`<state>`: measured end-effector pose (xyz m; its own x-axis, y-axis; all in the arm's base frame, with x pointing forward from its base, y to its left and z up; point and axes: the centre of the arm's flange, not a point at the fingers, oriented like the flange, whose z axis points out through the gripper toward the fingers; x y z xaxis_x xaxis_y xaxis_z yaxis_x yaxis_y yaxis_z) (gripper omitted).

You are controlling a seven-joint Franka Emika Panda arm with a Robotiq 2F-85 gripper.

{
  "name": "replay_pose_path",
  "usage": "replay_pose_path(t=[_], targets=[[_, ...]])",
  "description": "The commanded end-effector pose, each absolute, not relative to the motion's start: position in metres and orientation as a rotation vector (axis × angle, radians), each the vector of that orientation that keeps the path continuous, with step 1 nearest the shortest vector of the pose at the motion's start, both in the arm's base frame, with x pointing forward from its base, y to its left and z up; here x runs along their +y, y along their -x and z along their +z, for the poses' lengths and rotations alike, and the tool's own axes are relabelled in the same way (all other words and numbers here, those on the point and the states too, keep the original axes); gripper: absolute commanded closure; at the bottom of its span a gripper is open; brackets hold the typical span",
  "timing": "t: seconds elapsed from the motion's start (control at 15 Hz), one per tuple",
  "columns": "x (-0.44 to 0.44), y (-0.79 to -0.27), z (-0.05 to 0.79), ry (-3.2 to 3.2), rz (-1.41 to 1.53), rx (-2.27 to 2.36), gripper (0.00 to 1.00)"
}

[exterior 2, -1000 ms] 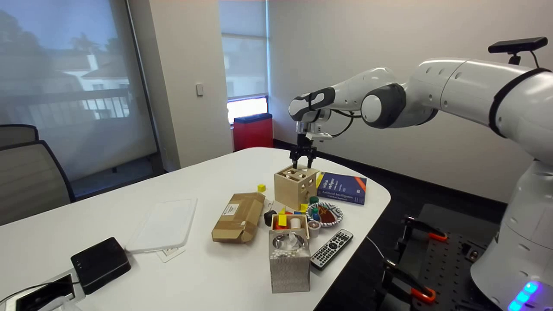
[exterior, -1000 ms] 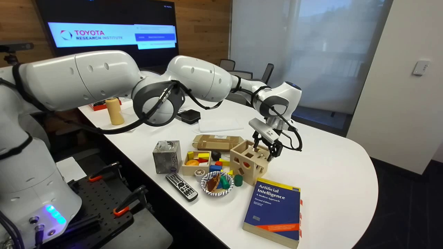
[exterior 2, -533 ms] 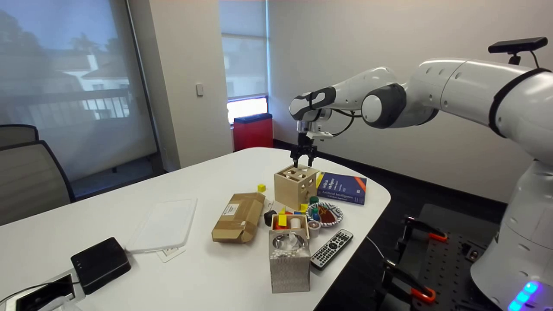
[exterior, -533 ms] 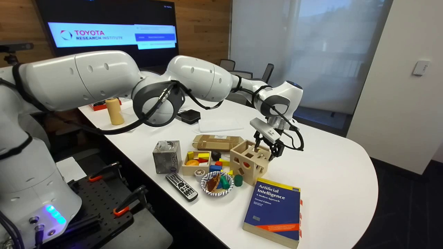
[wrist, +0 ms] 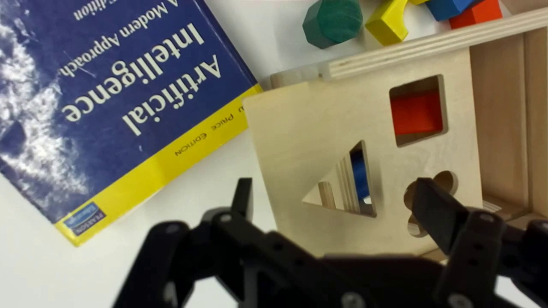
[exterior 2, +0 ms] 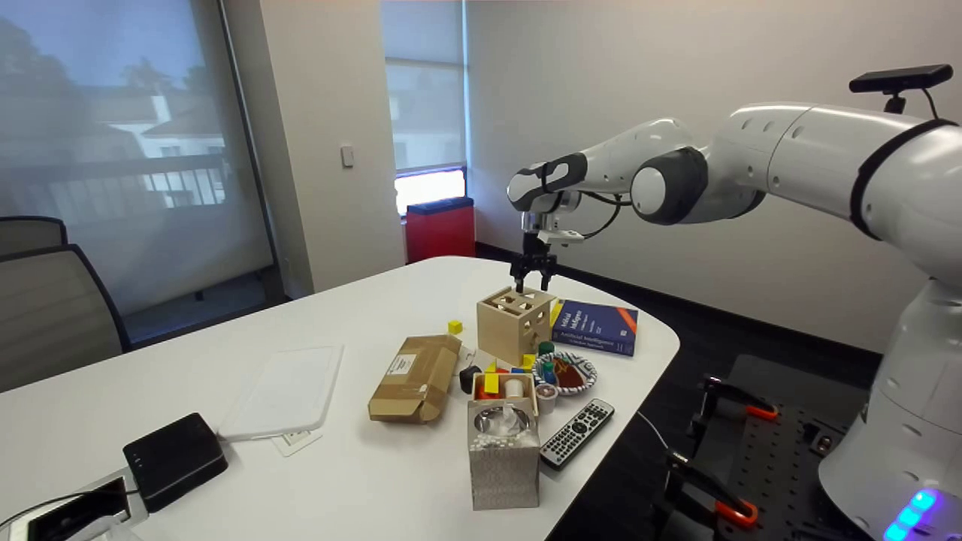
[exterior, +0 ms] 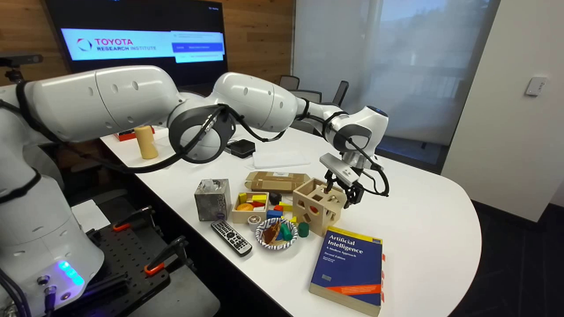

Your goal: Close the box

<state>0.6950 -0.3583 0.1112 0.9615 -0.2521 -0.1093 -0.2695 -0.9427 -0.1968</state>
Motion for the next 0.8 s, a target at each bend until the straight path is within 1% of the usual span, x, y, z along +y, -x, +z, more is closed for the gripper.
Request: replay_pose_path(t=[0.0,0.73], targets=[[-0.368,-0.714,0.106,2.895,0.147,0.387,0.00],[-0.333,-0.720,0.108,2.863,0.140,0.309,0.00]])
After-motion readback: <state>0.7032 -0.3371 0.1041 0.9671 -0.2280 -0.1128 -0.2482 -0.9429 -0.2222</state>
